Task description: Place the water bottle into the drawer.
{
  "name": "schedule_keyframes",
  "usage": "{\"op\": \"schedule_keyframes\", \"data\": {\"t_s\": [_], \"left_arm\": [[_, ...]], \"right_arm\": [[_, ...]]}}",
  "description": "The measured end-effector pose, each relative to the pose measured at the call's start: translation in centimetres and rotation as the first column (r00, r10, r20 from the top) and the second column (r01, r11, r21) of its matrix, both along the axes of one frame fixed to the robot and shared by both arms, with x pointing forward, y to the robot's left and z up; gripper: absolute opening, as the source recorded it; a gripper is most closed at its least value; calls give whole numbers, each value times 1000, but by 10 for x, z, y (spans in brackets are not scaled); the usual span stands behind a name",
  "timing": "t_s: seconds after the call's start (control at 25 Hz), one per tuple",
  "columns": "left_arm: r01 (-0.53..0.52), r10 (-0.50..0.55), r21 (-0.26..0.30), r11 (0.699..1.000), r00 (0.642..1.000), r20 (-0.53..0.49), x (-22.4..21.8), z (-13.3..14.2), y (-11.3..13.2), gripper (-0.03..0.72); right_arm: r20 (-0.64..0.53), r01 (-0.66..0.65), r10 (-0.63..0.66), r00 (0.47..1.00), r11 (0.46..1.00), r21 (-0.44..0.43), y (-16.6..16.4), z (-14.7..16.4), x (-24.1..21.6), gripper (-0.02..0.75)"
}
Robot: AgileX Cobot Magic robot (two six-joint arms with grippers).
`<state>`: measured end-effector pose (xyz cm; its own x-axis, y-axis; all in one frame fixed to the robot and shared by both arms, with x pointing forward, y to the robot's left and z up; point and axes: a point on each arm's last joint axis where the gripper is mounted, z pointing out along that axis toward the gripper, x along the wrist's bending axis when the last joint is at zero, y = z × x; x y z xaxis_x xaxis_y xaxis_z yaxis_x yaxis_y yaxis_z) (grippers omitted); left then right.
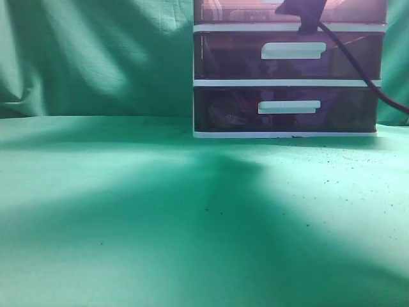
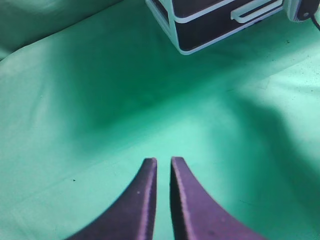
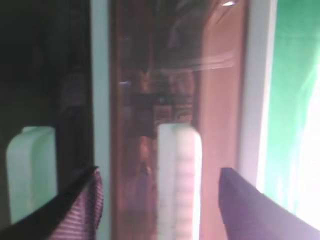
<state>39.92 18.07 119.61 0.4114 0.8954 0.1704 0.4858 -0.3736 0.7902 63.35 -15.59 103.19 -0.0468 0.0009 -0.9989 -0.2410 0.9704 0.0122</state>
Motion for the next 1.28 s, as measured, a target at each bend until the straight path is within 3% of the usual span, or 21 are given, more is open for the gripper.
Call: {"op": "schedule_keyframes", "data": {"t_s": [0.12,0.16,0.28,0.48,0.56,0.68,0.72,0.88,0.96,1.04,1.2,1.28], "left_arm": [[0,0,0,1000,1000,0,0,0,0,60],[1,-1,-1,1000,1000,2,0,0,0,60],[11,-11,-14,1000,1000,18,1,2,-2,60],[133,-114,-159,978,986,119,-14,19,0,60],[183,-150,-198,963,973,173,-26,24,8,60],[222,-165,-232,947,956,241,-46,19,28,60],[233,-169,-243,942,951,259,-54,13,35,60],[287,-182,-296,911,924,336,-82,-13,62,60],[316,-183,-318,894,905,384,-95,-27,73,60],[345,-182,-337,876,884,431,-106,-44,84,60],[369,-187,-342,864,867,462,-117,-81,94,60],[359,-186,-358,862,880,436,-118,-103,95,60]], "right_arm": [[73,10,-13,997,999,36,2,9,-9,437],[91,18,-23,996,998,53,1,13,-12,477],[126,19,-34,991,992,122,9,23,-28,462],[69,31,-59,996,937,347,37,46,-64,462],[20,56,-72,997,895,442,48,58,-83,361],[-44,99,-89,995,861,498,60,75,-116,153],[-83,121,-91,992,851,510,64,78,-126,90],[-219,192,-77,973,794,577,70,83,-154,0],[-309,244,-51,950,737,630,70,86,-169,0],[-450,350,-2,893,632,692,67,88,-187,0],[-452,342,48,891,583,737,59,104,-208,0],[-432,308,93,897,569,763,57,115,-221,0]]}}
